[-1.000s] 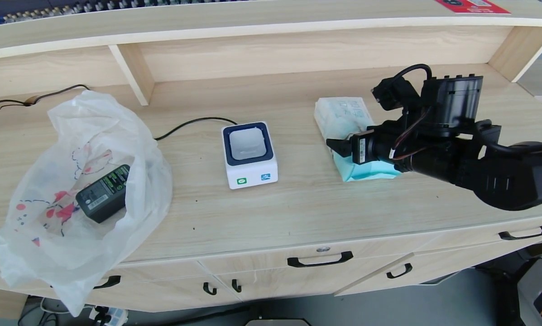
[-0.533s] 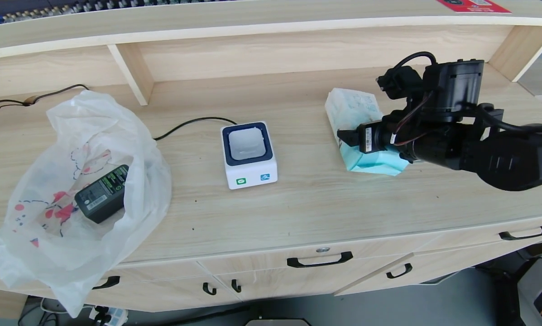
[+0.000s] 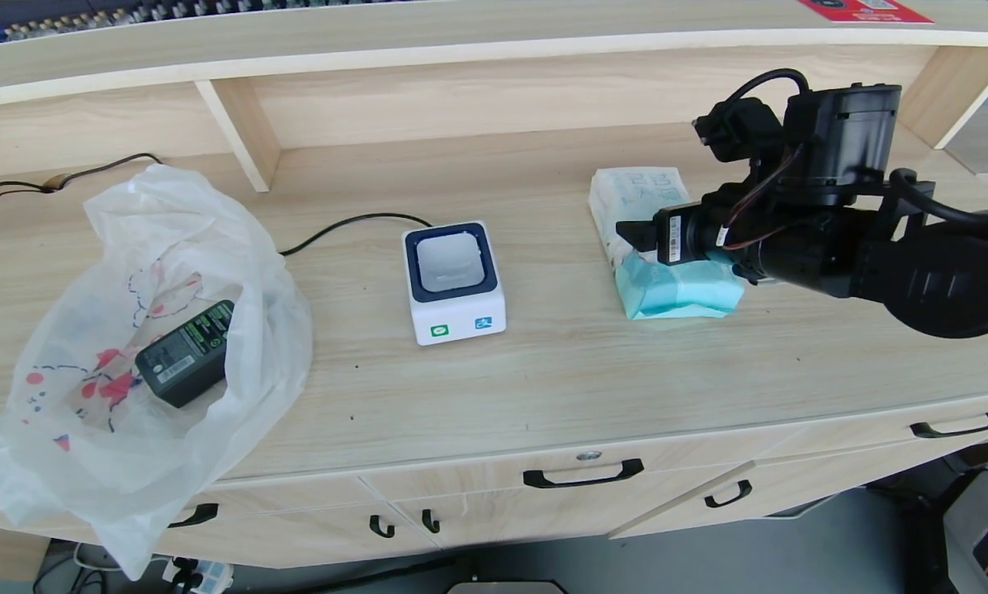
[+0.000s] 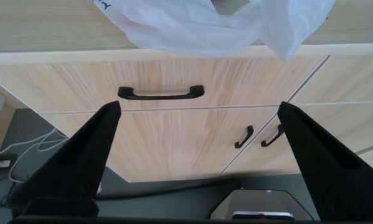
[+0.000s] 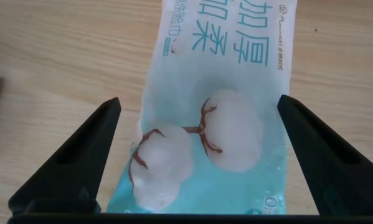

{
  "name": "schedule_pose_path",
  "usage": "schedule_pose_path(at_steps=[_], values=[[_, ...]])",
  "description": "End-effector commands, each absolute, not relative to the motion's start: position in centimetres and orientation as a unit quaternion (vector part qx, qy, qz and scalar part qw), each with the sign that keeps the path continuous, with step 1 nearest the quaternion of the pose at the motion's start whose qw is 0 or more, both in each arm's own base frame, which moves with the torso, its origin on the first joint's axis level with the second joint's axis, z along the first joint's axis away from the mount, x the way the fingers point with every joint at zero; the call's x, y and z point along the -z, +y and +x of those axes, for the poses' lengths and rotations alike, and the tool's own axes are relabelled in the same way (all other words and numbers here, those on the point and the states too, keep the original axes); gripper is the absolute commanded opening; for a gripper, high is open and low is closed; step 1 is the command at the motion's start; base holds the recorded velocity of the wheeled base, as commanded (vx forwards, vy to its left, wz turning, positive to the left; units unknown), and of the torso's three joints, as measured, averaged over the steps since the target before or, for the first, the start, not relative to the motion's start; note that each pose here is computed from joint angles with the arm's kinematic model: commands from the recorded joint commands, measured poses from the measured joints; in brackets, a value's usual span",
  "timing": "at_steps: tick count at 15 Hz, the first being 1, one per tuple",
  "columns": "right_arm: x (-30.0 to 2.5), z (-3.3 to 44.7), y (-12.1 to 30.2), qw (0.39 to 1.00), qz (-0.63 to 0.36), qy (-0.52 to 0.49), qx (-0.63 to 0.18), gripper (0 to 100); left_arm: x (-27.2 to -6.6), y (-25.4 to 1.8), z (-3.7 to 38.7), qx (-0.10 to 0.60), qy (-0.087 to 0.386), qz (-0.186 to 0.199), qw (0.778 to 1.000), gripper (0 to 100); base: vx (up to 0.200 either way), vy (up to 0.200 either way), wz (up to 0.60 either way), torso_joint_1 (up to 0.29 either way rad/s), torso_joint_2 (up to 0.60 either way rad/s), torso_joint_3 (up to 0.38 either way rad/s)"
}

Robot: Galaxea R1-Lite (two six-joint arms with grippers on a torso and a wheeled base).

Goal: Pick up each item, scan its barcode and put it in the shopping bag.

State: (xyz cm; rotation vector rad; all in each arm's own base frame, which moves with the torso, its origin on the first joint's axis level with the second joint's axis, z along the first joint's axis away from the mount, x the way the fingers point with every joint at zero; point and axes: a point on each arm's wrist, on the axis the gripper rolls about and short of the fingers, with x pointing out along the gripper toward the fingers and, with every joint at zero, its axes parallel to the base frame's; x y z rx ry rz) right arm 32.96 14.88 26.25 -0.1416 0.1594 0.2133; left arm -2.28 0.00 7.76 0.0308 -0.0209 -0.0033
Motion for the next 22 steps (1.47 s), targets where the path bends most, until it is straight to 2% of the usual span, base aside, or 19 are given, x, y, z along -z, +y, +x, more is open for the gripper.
schedule_pose_path(at_steps=[1, 7, 11, 17, 22], values=[[-25.5, 33.0, 14.8, 0.988, -0.075, 0.091, -0.104, 100, -7.8, 0.0, -2.3, 0.001, -0.011, 0.015, 1.0, 100, 0.0, 0.0, 0.0, 0.0, 0.0, 0.0], [-24.8, 34.4, 12.9, 0.988, -0.068, 0.106, -0.093, 100, -7.8, 0.0, -2.3, 0.001, -0.012, 0.016, 1.0, 100, 0.0, 0.0, 0.0, 0.0, 0.0, 0.0], [-26.0, 34.7, 13.0, 0.99, -0.061, 0.087, -0.088, 100, -7.8, 0.0, -2.3, 0.001, -0.012, 0.017, 1.0, 100, 0.0, 0.0, 0.0, 0.0, 0.0, 0.0], [-24.2, 35.6, 13.2, 0.985, -0.064, 0.13, -0.091, 100, -7.8, 0.0, -2.3, 0.001, -0.011, 0.015, 1.0, 100, 0.0, 0.0, 0.0, 0.0, 0.0, 0.0], [-23.9, 36.0, 14.2, 0.986, -0.017, 0.136, -0.09, 100, -7.8, 0.0, -2.3, 0.001, -0.01, 0.015, 1.0, 100, 0.0, 0.0, 0.0, 0.0, 0.0, 0.0]])
